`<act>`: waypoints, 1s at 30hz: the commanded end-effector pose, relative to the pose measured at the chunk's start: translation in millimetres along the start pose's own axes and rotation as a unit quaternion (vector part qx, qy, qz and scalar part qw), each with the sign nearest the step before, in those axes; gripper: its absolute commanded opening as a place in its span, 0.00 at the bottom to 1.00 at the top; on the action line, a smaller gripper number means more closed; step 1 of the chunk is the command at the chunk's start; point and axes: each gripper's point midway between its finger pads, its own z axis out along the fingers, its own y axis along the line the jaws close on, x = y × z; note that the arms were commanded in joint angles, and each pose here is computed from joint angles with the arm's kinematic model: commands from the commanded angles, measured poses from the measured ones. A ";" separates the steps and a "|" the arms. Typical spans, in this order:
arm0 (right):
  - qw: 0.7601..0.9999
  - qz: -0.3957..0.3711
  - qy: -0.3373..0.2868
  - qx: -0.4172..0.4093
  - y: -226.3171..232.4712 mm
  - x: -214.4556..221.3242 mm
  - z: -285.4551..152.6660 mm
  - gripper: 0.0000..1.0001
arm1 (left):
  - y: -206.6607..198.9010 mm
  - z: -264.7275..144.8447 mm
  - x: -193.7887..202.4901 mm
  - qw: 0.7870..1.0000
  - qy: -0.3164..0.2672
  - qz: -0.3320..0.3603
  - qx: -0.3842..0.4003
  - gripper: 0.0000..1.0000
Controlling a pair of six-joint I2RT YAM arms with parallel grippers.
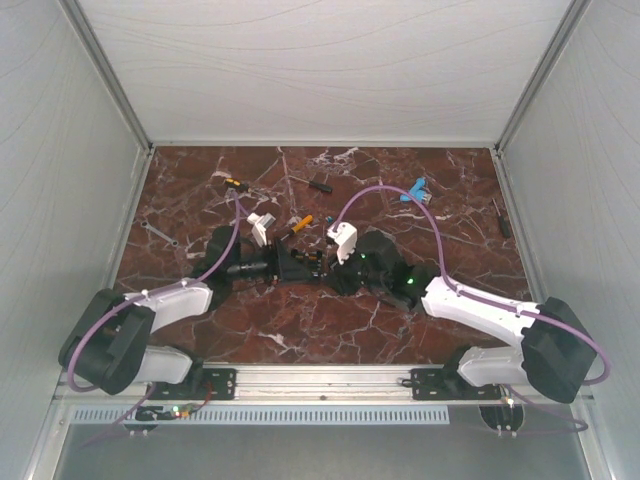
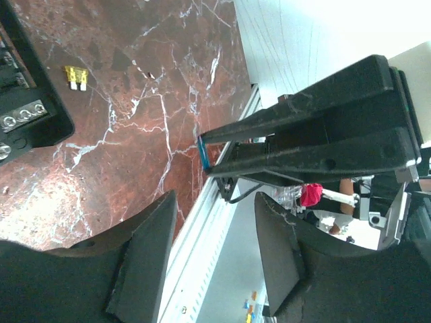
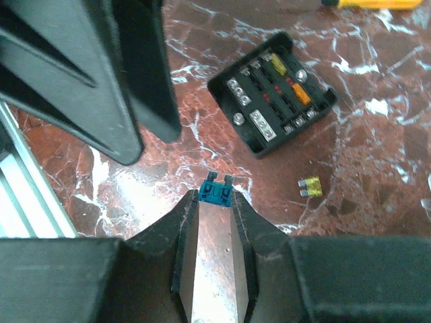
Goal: Snap on the fuse box
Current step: Pick up the fuse from the center of the board.
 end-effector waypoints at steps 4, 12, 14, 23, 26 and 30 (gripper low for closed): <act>0.996 -0.064 -0.053 -0.036 22.2 -29.9 2.6 0.18 | -24.7 7.2 -12.5 0.999 -0.003 0.016 0.034 0.46; 0.994 -0.079 -0.060 -0.040 30.3 -34.9 7.4 0.17 | -14.6 10.4 -14.8 1.000 -0.010 0.009 0.006 0.42; 0.994 -0.082 -0.058 -0.039 31.1 -35.5 9.1 0.17 | -10.2 11.3 -15.2 1.000 -0.010 0.008 -0.006 0.41; 0.993 -0.089 -0.065 -0.042 35.1 -40.0 11.9 0.16 | -6.0 13.8 -13.9 1.000 -0.007 0.008 -0.017 0.32; 0.993 -0.089 -0.067 -0.040 34.5 -41.4 11.9 0.16 | -7.6 14.5 -12.5 1.000 -0.004 0.010 -0.016 0.30; 0.993 -0.087 -0.069 -0.041 35.0 -42.3 12.1 0.16 | -8.8 15.2 -11.1 1.000 0.000 0.012 -0.016 0.27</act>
